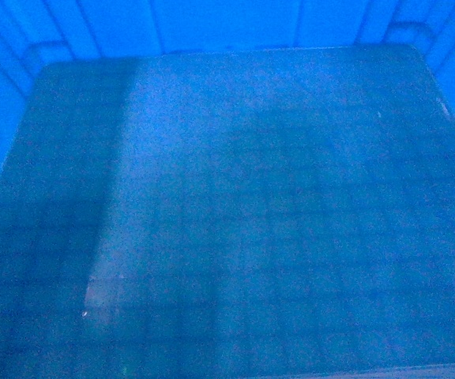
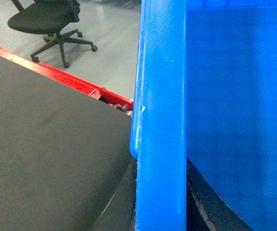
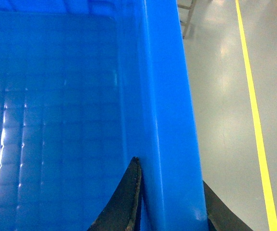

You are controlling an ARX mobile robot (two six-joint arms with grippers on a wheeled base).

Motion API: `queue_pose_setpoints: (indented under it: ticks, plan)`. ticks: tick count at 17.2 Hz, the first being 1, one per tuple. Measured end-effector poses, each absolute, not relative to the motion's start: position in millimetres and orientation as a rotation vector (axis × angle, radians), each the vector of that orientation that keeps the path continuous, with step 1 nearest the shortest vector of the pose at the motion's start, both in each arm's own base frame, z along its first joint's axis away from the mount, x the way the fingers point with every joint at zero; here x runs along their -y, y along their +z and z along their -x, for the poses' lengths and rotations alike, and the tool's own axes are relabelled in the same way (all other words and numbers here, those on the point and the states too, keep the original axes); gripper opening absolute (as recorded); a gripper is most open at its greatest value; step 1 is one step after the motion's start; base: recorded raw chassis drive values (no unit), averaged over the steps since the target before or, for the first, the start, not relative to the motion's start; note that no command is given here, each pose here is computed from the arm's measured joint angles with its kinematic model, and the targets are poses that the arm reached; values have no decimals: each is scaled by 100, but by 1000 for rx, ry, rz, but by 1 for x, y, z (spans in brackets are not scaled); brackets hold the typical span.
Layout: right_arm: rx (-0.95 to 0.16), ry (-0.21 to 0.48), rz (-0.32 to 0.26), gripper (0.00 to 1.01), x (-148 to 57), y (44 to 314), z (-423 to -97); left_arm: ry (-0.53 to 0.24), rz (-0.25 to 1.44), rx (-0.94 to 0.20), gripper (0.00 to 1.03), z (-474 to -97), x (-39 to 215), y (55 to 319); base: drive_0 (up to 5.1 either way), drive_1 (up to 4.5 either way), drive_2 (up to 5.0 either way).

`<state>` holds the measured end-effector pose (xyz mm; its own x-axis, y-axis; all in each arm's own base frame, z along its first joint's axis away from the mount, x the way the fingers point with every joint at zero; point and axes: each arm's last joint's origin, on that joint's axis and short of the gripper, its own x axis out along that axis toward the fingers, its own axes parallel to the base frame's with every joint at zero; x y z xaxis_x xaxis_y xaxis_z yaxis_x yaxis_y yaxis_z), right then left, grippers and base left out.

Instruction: Place box next to blue box on left shelf

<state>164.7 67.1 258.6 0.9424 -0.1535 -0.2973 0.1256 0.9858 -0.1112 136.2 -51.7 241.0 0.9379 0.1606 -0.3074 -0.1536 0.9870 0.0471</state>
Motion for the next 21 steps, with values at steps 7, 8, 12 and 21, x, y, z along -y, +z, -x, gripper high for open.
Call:
queue_pose_setpoints:
  ticks: [7, 8, 12, 21]
  plan:
    - [-310, -144, 93, 16, -67, 259, -165, 160, -23, -316, 13, -136, 52, 241, -132, -132, -132]
    - [-310, -144, 93, 16, -67, 259, -165, 160, -22, -315, 13, -136, 52, 241, -161, -161, -161]
    - [-310, -144, 93, 16, -67, 259, -165, 160, -22, -315, 13, -136, 52, 241, -156, -156, -156]
    - [-310, -144, 94, 16, -67, 259, -165, 160, -23, -315, 13, -136, 52, 241, -135, -135, -135]
